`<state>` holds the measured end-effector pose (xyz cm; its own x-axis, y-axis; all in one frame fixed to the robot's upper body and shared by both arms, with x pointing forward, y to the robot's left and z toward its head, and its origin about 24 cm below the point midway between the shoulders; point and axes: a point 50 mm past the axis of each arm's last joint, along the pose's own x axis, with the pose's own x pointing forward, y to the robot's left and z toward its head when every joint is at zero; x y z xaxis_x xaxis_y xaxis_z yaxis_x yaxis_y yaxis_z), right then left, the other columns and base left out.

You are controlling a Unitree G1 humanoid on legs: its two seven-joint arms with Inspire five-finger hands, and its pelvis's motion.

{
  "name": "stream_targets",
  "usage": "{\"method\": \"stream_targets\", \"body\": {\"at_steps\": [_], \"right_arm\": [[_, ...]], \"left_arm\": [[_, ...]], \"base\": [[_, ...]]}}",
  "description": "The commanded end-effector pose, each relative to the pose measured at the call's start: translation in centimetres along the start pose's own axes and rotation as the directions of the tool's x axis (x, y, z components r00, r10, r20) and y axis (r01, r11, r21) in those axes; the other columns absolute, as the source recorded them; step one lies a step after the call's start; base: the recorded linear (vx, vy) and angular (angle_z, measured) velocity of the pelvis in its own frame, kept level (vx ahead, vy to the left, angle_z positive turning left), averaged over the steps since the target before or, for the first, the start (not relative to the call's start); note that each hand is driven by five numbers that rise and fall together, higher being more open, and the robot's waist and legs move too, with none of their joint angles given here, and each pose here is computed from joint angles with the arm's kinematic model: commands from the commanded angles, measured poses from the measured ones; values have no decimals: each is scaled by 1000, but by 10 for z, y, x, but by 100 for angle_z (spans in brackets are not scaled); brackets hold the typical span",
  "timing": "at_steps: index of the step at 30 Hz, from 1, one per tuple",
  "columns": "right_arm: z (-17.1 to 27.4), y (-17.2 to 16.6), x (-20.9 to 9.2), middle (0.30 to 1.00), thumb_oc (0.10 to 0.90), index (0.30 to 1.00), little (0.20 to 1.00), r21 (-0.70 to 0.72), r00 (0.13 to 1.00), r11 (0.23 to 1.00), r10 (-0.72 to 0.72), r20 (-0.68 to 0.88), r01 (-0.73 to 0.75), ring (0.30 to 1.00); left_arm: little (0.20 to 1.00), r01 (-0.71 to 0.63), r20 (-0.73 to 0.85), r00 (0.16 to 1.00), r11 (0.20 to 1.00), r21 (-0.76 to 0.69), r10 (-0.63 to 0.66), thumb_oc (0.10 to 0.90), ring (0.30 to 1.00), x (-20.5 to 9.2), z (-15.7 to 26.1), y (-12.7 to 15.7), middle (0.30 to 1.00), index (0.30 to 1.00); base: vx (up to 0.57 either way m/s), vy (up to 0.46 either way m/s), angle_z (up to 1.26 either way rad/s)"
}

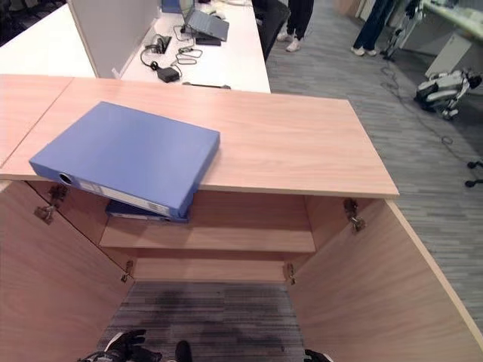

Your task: Put the empty folder in the office cabinet

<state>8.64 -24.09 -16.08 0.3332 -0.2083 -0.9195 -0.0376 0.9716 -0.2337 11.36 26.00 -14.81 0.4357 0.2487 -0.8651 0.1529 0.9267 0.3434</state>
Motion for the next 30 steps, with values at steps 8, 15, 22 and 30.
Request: {"method": "stream_targets", "body": {"at_steps": [8, 15, 22, 30], "right_arm": [[3, -4, 0, 900, 800, 900, 900, -7, 1000, 1000, -12, 10, 12, 900], [-8, -9, -1, 900, 800, 900, 900, -25, 999, 999, -33, -20, 32, 900], [-3, -7, -1, 900, 800, 900, 900, -26, 1000, 999, -20, 9, 20, 900], [-7, -8, -1, 900, 800, 900, 900, -38, 1000, 999, -21, -6, 21, 900]], "left_arm": [[900, -44, 56, 998, 998, 37, 42, 800, 900, 2, 14, 13, 900, 900], [900, 6, 66, 998, 998, 66, -10, 800, 900, 1, 14, -3, 900, 900], [900, 4, 45, 999, 998, 58, -7, 800, 900, 0, 6, -3, 900, 900], [900, -16, 91, 996, 998, 59, 11, 800, 900, 0, 14, 1, 900, 900]], "base": [[105, 89, 16], [66, -24, 44], [16, -16, 3], [6, -5, 1]]}}
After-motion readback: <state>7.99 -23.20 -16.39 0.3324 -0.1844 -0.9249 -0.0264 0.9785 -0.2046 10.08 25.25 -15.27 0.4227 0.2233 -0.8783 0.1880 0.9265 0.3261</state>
